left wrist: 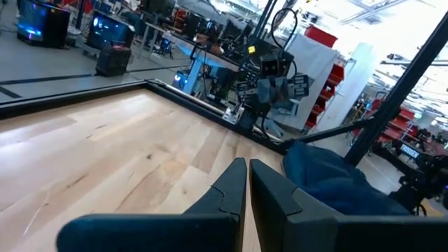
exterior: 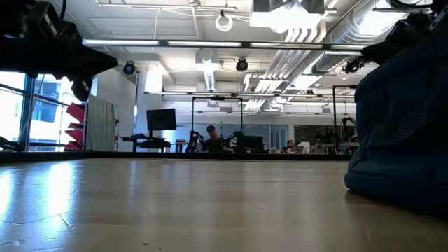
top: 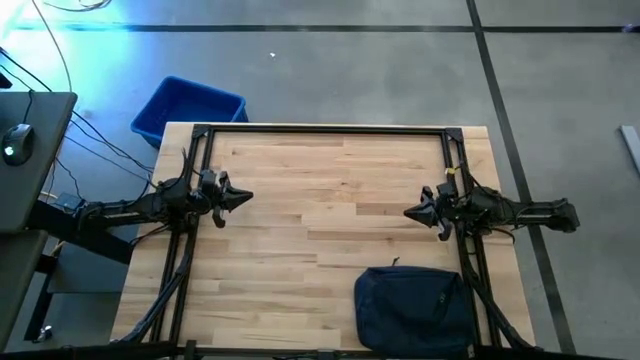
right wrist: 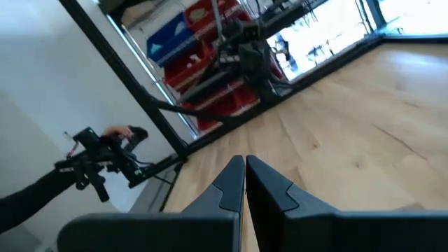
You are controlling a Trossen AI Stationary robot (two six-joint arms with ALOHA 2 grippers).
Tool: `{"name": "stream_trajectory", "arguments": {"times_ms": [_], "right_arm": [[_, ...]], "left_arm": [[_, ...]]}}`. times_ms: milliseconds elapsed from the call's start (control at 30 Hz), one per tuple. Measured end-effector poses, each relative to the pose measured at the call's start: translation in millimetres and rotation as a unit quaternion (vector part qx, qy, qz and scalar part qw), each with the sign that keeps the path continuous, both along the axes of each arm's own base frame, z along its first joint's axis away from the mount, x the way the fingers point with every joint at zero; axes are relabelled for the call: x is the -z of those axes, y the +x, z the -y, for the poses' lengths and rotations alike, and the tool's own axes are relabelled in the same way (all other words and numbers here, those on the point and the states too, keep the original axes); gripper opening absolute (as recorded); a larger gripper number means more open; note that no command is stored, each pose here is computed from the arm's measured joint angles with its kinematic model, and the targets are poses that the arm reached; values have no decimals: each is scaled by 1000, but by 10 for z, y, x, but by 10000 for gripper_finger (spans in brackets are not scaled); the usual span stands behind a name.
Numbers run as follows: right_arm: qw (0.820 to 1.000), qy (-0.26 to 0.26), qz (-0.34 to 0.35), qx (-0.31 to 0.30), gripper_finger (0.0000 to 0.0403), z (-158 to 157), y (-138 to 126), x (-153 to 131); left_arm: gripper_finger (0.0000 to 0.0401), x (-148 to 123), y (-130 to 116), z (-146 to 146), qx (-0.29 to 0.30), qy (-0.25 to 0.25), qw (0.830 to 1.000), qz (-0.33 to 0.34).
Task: Unpack backpack
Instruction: Return to Home Position
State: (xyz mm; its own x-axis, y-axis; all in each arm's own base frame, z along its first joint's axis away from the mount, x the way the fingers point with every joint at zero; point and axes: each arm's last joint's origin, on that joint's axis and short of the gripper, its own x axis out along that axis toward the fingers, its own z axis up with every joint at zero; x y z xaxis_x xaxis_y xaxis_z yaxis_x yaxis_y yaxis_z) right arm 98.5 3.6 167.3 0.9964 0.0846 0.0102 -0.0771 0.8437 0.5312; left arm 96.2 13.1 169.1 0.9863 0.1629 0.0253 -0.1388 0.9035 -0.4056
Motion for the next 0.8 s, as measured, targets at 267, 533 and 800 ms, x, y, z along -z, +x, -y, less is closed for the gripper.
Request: {"name": "stream_trajectory", "arguments": {"times_ms": [267,533,800], "right_arm": [[1000,-27,1,7,1,4,2,3],[975,-221,8,33,0,19,3,8],[974,-223,8,33,0,20,3,9]], "left_arm": [[0,-3,0,0,0,0,1000,1],[0,-3,0,0,0,0,1000,1],[0,-3,0,0,0,0,1000,1]]}}
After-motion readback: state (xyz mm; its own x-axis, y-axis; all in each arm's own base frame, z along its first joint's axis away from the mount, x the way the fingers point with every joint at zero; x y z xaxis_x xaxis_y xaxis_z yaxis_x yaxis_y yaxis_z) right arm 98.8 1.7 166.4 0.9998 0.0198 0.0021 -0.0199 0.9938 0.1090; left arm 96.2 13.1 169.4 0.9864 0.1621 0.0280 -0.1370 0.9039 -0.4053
